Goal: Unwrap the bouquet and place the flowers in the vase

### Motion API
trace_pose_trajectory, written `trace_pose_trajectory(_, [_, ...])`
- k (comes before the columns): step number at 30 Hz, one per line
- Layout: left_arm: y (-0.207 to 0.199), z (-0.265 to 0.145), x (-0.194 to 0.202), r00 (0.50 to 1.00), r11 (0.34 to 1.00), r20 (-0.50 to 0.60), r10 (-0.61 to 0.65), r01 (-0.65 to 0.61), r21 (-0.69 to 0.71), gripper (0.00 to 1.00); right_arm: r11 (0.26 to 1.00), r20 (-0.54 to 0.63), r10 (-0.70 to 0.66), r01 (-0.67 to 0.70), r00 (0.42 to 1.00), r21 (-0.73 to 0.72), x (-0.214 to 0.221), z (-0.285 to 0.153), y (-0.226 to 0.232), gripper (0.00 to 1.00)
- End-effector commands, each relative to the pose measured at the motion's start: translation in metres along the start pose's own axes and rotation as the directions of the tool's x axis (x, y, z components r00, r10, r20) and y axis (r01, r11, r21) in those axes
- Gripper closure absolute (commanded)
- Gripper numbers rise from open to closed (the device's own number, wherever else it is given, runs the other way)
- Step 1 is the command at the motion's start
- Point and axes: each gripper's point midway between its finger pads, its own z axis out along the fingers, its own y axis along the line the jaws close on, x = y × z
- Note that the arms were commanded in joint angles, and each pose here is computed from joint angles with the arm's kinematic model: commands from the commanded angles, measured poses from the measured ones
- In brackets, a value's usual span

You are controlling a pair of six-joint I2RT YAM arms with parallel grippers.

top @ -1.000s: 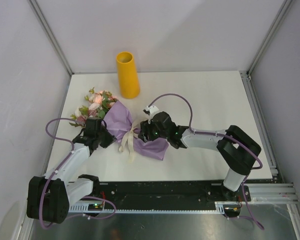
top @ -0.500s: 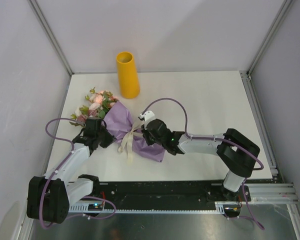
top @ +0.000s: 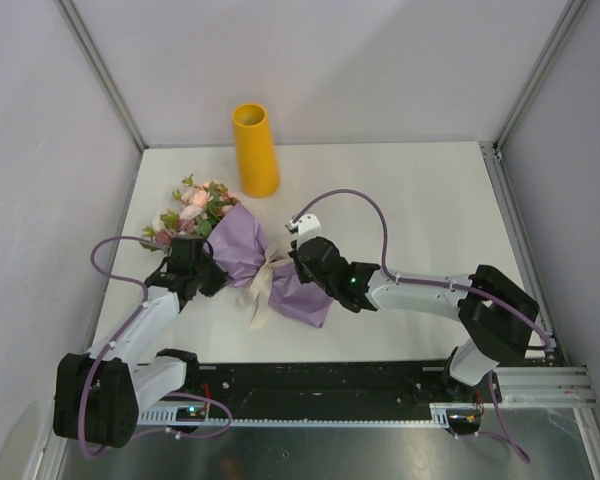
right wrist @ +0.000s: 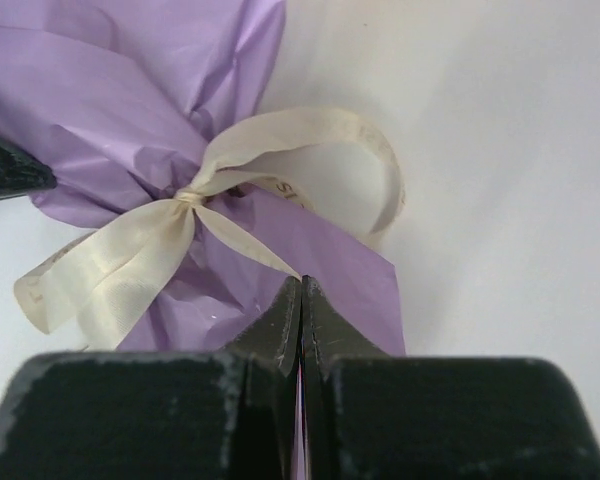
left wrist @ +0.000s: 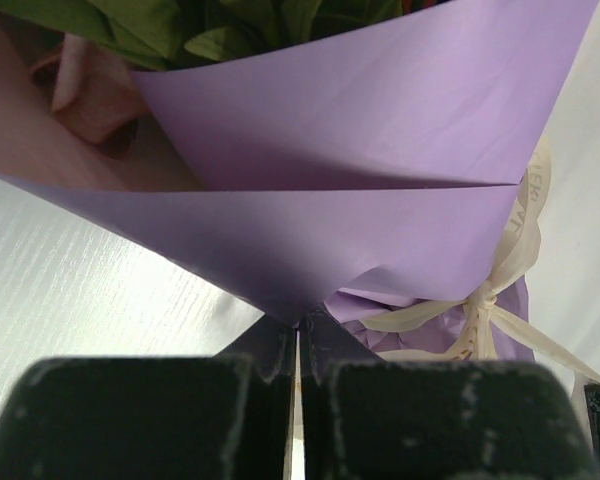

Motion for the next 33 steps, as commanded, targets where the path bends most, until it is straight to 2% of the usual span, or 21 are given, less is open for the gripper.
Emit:
trace_pose_trajectory(1, [-0.002,-0.005,-0.014,0.998,1.000,0.057,0.010,-0.010,-0.003,1.00,0.989,0.081,0.071,-0.081,0.994,0.127,-0.029,-0.013,-0.019,1.00])
trace_pose_trajectory(8, [-0.004,-0.008,-0.014,0.998,1.000,0.065,0.008,-0.008,0.010,1.00,0.905,0.144,0.185,-0.226,0.972,0.361,-0.039,-0.039,-0.082,1.00])
trace_pose_trajectory(16, [-0.004,-0.009,-0.011,0.998,1.000,0.057,-0.002,0.000,0.019,1.00,0.823,0.264,0.220,-0.324,0.939,0.466,-0.070,-0.082,-0.136,1.00])
trace_pose_trajectory(21, [-0.001,-0.007,-0.009,0.999,1.000,0.051,-0.002,0.002,0.011,1.00,0.722,0.338,0.248,-0.405,0.908,0.560,-0.079,-0.113,-0.180,1.00])
trace_pose_trajectory(27, [0.000,-0.006,-0.006,0.999,1.000,0.037,-0.013,0.012,0.008,1.00,0.608,0.445,0.267,-0.508,0.855,0.610,-0.092,-0.157,-0.232,1.00])
trace_pose_trajectory(33, [0.000,-0.006,-0.008,0.999,1.000,0.046,-0.017,0.017,0.008,1.00,0.559,0.566,0.259,-0.599,0.782,0.573,-0.117,-0.202,-0.260,1.00])
